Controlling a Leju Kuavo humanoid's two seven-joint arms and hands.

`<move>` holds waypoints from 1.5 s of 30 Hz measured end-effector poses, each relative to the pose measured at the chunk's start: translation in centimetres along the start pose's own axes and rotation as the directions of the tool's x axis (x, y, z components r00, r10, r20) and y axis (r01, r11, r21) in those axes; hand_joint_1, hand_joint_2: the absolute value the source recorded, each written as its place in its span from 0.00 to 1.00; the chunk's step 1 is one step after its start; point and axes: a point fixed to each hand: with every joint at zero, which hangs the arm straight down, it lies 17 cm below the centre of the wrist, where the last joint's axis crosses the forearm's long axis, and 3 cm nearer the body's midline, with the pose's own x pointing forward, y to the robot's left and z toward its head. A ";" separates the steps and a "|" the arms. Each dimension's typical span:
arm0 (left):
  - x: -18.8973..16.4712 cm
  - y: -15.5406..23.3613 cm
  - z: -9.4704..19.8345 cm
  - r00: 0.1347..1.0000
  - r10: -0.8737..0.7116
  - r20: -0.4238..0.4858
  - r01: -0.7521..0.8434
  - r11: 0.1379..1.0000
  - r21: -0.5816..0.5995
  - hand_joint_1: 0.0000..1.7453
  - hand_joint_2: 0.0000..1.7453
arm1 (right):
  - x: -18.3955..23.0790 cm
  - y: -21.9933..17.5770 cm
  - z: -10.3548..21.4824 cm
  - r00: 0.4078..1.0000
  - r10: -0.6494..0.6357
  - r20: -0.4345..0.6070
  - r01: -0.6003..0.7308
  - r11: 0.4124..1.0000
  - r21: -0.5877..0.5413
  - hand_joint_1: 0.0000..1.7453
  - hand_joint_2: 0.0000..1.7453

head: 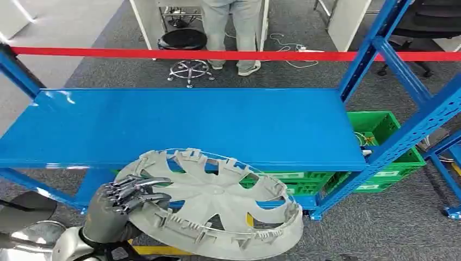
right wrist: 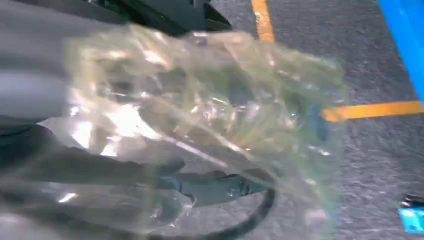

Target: Take the parts from the cabinet and place them on the table.

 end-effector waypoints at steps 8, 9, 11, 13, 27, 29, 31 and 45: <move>0.2 0.0 0.0 0.997 0.073 -0.002 -0.073 0.997 0.008 1.00 1.00 | 0.4 0.0 -0.1 1.000 0.002 0.014 -0.002 1.000 0.000 0.00 0.00; 0.3 0.0 0.0 0.997 0.074 -0.001 -0.074 0.997 0.009 1.00 1.00 | 0.6 0.0 -0.2 1.000 0.002 0.019 -0.002 1.000 0.001 0.00 0.00; 0.3 0.1 -0.1 0.997 0.075 0.003 -0.075 0.997 0.012 1.00 1.00 | 0.7 0.0 -0.2 1.000 0.003 0.021 -0.003 1.000 0.002 0.00 0.00; 0.4 0.0 0.0 0.997 0.078 0.006 -0.078 0.997 0.010 1.00 1.00 | 0.5 0.0 -0.1 1.000 0.004 0.019 -0.004 1.000 0.003 0.00 0.00; -0.8 -1.0 -0.1 0.939 0.329 -0.105 -0.331 0.944 -0.005 1.00 1.00 | 0.7 0.6 -0.1 1.000 0.010 0.028 -0.010 1.000 0.013 0.00 0.00; -1.0 -1.1 -0.2 0.930 0.351 -0.112 -0.353 0.936 0.000 1.00 1.00 | 0.4 0.5 0.0 1.000 0.010 0.023 -0.011 1.000 0.013 0.00 0.00; -1.1 -1.1 -0.3 0.927 0.358 -0.115 -0.359 0.933 0.007 1.00 1.00 | 0.4 0.5 0.0 1.000 0.008 0.024 -0.008 1.000 0.010 0.00 0.00; -2.5 -1.1 0.2 0.869 0.451 -0.204 -0.446 0.892 0.072 1.00 1.00 | 0.2 0.4 0.2 1.000 -0.003 0.028 0.003 1.000 0.006 0.00 0.00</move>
